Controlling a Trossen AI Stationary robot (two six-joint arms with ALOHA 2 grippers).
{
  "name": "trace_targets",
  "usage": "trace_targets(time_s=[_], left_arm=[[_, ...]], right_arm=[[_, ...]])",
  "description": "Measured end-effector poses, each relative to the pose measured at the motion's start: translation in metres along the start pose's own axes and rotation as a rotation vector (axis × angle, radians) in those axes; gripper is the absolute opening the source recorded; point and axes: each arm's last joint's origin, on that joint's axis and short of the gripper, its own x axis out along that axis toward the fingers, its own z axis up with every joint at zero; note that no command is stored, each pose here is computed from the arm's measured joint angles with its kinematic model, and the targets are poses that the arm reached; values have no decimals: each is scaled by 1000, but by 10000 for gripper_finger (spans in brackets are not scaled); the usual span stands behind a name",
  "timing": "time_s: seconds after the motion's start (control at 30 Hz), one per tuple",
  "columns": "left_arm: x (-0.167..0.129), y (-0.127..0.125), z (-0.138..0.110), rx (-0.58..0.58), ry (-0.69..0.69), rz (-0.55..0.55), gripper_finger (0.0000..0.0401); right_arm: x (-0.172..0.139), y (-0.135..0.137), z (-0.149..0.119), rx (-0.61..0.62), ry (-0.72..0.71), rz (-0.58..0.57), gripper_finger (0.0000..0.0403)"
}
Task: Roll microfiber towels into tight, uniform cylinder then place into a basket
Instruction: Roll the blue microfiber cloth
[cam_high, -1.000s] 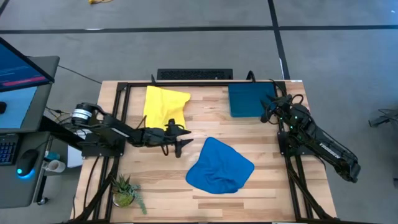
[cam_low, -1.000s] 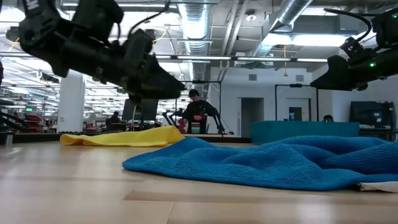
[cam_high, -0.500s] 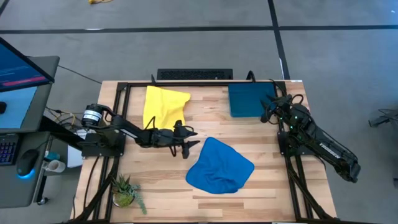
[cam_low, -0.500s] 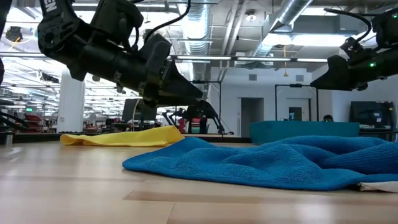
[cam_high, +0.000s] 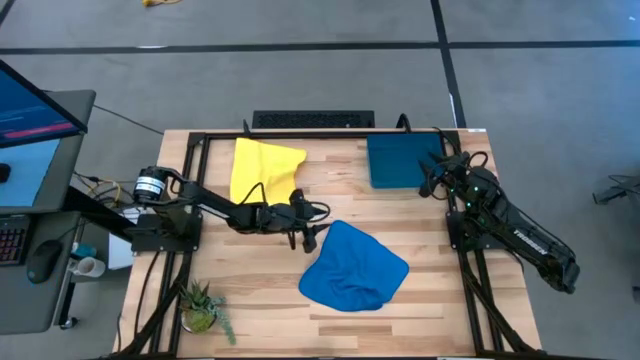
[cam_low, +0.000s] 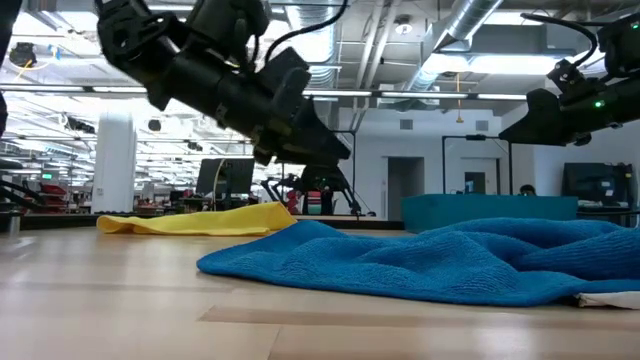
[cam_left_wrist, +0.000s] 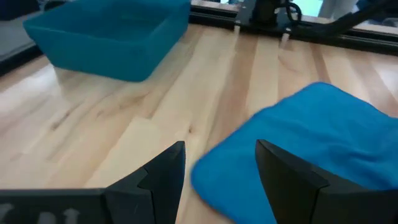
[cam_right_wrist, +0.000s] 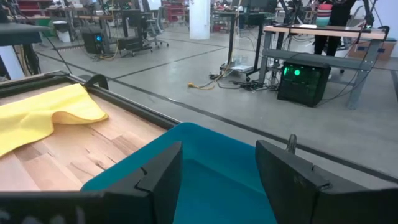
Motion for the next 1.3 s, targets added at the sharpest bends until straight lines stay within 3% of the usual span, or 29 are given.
trace_targets(time_s=[0.37,0.67,0.9,1.3], left_arm=[[9,12,-6,-25,43,19,187],[50,4,-30,-22,98,-12,187],[70,1,-38,45,194,39,187],[70,4,-43,48,280,54,187]], right_arm=[[0,0,0,0,0,0,225],[0,0,0,0,-1,2,225],[0,0,0,0,-1,2,225],[0,0,0,0,-1,2,225]])
